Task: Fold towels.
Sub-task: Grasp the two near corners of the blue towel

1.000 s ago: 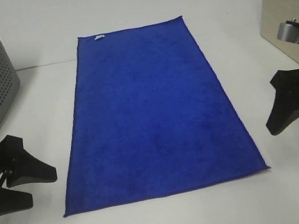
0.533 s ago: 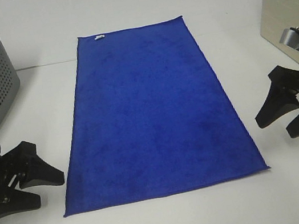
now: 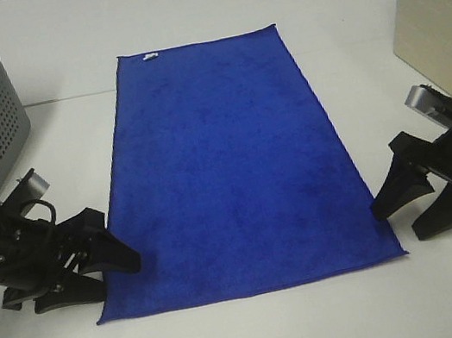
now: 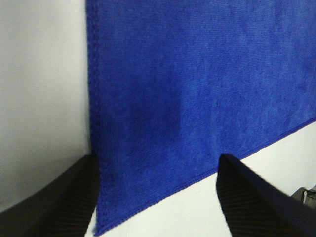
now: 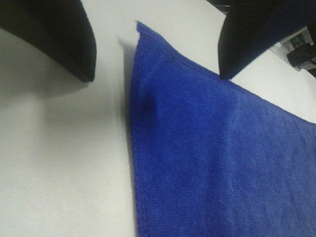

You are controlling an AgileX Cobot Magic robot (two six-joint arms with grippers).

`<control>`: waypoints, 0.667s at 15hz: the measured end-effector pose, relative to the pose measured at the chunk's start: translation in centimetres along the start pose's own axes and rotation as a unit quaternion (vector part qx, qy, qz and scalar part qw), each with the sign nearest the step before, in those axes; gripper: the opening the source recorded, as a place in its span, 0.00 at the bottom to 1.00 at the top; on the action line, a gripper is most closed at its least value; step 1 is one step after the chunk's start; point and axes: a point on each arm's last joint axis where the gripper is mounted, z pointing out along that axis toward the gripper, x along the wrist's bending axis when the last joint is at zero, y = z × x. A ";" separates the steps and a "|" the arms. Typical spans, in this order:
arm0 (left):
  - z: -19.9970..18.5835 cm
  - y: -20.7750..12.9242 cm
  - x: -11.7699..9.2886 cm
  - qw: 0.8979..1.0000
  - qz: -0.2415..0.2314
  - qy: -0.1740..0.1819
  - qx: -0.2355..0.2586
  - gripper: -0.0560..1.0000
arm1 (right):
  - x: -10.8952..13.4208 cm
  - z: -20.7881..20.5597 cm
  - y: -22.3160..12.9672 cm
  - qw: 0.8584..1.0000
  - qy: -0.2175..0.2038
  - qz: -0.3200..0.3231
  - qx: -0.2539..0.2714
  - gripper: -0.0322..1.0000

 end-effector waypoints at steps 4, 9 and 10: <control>0.9 0.3 -0.5 1.000 0.001 -0.012 0.011 0.62 | 2.4 2.2 0.3 0.999 -0.005 -0.029 0.012 0.58; 1.2 0.2 0.2 1.000 -0.001 0.015 0.011 0.06 | 1.6 2.4 0.5 0.999 -0.039 -0.013 0.004 0.05; 1.2 0.2 0.2 1.000 0.004 0.017 0.014 0.06 | 1.6 2.4 0.5 0.999 -0.039 -0.011 0.005 0.05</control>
